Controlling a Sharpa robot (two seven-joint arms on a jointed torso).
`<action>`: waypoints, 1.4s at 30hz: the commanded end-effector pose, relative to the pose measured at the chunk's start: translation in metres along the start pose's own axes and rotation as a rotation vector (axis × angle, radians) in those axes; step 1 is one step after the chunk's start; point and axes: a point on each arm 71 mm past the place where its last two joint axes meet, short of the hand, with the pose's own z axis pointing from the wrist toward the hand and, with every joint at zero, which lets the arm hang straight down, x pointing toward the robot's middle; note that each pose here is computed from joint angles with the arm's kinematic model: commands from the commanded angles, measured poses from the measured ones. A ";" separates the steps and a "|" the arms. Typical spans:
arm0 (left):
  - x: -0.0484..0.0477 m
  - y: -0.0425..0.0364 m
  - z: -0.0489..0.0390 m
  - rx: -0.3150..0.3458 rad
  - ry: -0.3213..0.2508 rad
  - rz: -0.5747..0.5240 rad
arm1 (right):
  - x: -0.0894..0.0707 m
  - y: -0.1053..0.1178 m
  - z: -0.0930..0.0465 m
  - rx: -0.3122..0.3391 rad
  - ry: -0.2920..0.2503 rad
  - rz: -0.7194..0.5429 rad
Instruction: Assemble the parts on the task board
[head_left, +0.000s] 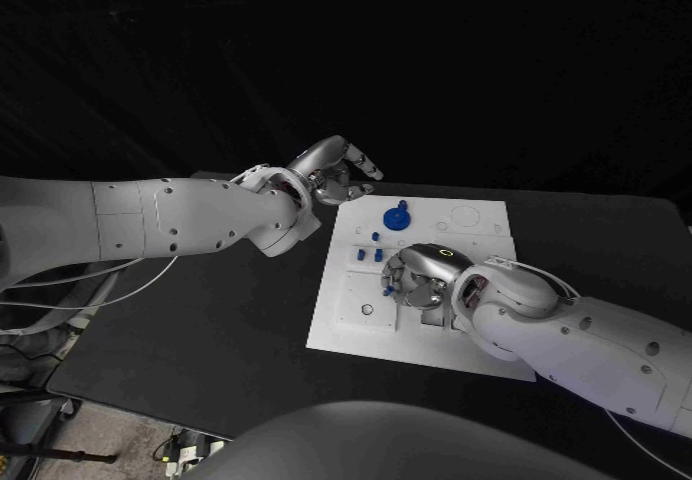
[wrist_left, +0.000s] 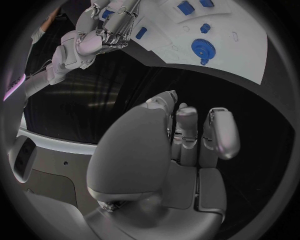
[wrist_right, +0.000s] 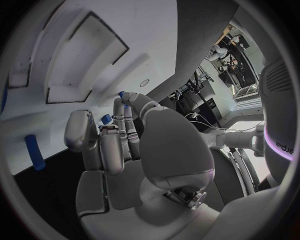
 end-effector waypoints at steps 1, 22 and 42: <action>0.0017 -0.0009 0.0002 0.005 0.015 0.000 | -0.001 0.000 0.001 -0.005 -0.023 -0.017; 0.0043 0.0001 0.0001 -0.005 0.033 -0.003 | 0.012 0.001 0.002 0.003 0.030 -0.008; 0.0073 0.0028 -0.0014 -0.012 0.042 -0.004 | 0.009 -0.003 -0.005 0.021 -0.021 -0.030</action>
